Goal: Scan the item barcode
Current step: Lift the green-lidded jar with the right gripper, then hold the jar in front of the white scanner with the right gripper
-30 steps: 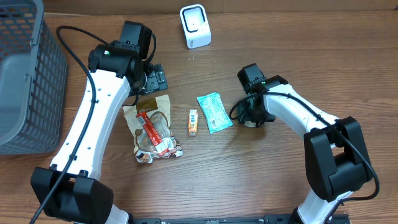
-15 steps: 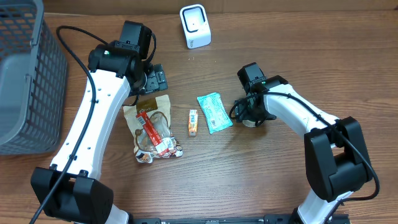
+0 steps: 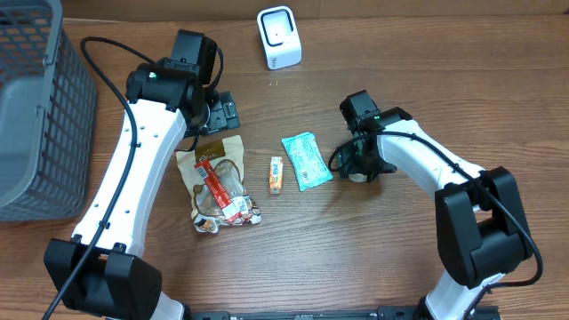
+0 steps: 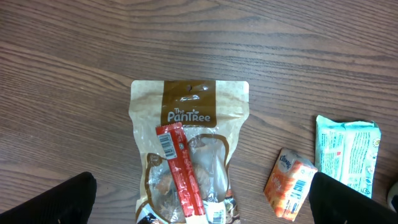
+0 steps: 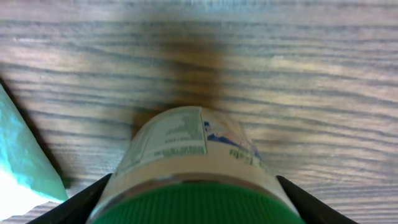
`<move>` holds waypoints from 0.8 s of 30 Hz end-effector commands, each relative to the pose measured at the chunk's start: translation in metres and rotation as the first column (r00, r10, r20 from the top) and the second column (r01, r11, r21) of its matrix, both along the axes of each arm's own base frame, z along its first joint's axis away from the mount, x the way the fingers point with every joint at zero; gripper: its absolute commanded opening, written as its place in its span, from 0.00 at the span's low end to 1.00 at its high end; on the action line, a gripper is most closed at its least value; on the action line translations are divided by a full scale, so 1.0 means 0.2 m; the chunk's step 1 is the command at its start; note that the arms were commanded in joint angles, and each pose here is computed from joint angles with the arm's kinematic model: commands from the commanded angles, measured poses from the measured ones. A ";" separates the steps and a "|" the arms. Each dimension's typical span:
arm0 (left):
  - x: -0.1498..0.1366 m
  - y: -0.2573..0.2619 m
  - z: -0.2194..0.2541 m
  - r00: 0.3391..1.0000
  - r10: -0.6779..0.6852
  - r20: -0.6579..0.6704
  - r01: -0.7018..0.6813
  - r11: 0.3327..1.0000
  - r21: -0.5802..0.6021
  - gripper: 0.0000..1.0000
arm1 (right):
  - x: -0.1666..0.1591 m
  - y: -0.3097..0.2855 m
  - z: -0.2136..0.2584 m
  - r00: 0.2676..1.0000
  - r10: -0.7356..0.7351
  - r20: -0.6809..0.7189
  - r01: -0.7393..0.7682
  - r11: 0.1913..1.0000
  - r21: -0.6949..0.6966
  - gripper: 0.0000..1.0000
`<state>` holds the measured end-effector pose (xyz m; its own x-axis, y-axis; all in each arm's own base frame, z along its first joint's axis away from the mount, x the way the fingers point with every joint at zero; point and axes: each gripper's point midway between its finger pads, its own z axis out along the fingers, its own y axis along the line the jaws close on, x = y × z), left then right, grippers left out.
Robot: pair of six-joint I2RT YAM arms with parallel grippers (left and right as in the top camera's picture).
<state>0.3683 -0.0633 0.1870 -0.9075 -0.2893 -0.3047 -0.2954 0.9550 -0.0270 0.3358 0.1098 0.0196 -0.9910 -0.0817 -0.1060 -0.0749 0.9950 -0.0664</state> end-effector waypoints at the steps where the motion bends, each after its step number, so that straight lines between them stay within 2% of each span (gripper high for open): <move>1: 0.01 0.01 0.06 0.999 -0.009 0.033 0.009 1.000 0.009 1.00 | 0.07 -0.01 0.06 0.998 -0.001 0.056 0.002 1.000 -0.010 0.77; 6: 0.01 0.01 0.06 0.999 -0.009 0.033 0.009 1.000 0.009 1.00 | 0.07 0.00 0.06 0.999 -0.001 0.051 0.002 1.000 -0.007 0.73; 7: 0.01 0.01 0.06 0.999 -0.009 0.033 0.009 1.000 0.009 1.00 | 0.07 0.00 0.06 0.999 -0.001 0.050 0.002 1.000 -0.007 0.68; 11: 0.01 0.01 0.06 0.999 -0.009 0.033 0.009 1.000 0.009 1.00 | 0.07 0.00 0.07 0.999 -0.001 0.051 0.001 1.000 -0.007 0.62; 13: 0.01 0.01 0.06 0.999 -0.009 0.033 0.009 1.000 0.009 1.00 | 0.08 0.01 0.11 0.999 -0.001 0.047 0.001 1.000 -0.004 0.52; 14: 0.01 0.01 0.06 0.999 -0.009 0.033 0.009 1.000 0.009 1.00 | 0.10 0.02 0.15 0.999 0.000 0.048 0.000 1.000 0.004 0.47; 17: 0.01 0.01 0.06 0.999 -0.009 0.033 0.009 1.000 0.009 1.00 | 0.15 0.05 0.30 0.998 0.001 0.067 -0.003 1.000 0.029 0.46; 21: 0.01 0.01 0.06 0.999 -0.009 0.033 0.009 1.000 0.009 1.00 | 0.23 0.11 0.64 0.993 0.004 0.115 -0.013 0.997 0.082 0.44; 24: 0.01 0.01 0.06 0.999 -0.009 0.033 0.009 1.000 0.009 1.00 | 0.26 0.13 0.93 0.984 0.018 0.179 -0.037 0.994 0.103 0.27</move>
